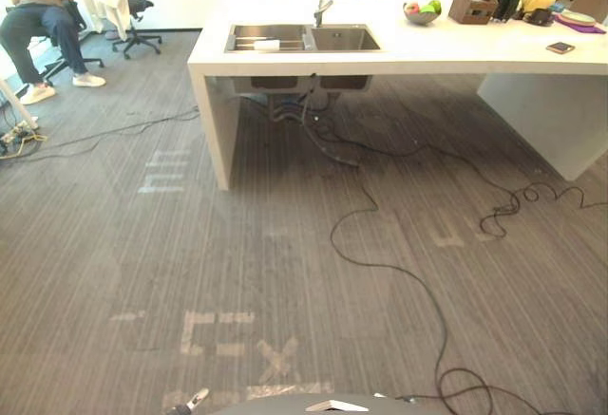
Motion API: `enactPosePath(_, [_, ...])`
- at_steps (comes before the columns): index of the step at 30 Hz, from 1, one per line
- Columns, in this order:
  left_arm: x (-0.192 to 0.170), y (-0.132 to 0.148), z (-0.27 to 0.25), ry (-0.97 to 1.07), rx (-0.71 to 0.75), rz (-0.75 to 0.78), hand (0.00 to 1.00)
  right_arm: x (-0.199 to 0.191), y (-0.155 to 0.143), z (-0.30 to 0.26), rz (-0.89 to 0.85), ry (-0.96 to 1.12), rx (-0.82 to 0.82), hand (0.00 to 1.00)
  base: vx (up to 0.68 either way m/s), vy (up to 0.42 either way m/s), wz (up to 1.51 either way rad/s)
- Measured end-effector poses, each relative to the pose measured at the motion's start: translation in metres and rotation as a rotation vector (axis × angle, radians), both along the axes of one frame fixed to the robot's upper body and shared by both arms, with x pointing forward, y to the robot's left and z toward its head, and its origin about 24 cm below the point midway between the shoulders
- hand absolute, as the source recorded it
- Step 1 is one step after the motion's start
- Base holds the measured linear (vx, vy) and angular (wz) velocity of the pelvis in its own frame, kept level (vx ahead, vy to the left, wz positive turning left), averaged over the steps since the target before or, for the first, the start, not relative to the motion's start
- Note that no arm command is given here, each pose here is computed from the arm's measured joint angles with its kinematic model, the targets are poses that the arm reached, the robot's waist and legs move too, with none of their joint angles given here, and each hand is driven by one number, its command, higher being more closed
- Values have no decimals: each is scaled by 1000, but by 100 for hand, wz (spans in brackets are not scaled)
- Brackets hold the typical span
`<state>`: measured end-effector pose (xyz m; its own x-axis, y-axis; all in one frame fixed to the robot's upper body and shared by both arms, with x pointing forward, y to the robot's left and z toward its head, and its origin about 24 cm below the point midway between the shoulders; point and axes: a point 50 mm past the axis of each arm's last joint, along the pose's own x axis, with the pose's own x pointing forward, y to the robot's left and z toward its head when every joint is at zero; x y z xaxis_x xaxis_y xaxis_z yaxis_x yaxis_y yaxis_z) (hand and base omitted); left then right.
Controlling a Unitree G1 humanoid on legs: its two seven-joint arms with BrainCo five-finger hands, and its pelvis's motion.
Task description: Walk over to the sink, pick up the cup, carry it to the dishwasher, place the cup inside the dishwasher, then close the dishwasher door
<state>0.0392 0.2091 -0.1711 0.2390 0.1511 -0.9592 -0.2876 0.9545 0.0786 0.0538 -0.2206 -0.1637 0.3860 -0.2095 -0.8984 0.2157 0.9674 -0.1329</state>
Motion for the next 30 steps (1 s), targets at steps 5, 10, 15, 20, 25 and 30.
enactPosePath(5, [3,1,1,-10,37,-67,0,2,2,0,24,-11,33,0,-26,-10,4])
enactPosePath(10, [4,2,1,-11,40,-92,0,6,4,0,62,-4,122,0,4,-15,10])
enactPosePath(15, [3,3,1,-4,42,-93,0,9,5,0,73,-5,145,0,0,0,0])
enactPosePath(20, [3,3,1,6,52,-97,0,9,6,0,74,-3,146,0,-28,-18,0])
enactPosePath(25, [3,4,1,-1,54,-98,0,10,6,0,84,-13,142,0,-41,-21,0])
enactPosePath(30, [4,4,1,-7,56,-99,0,10,6,0,84,-13,138,0,-8,-5,0])
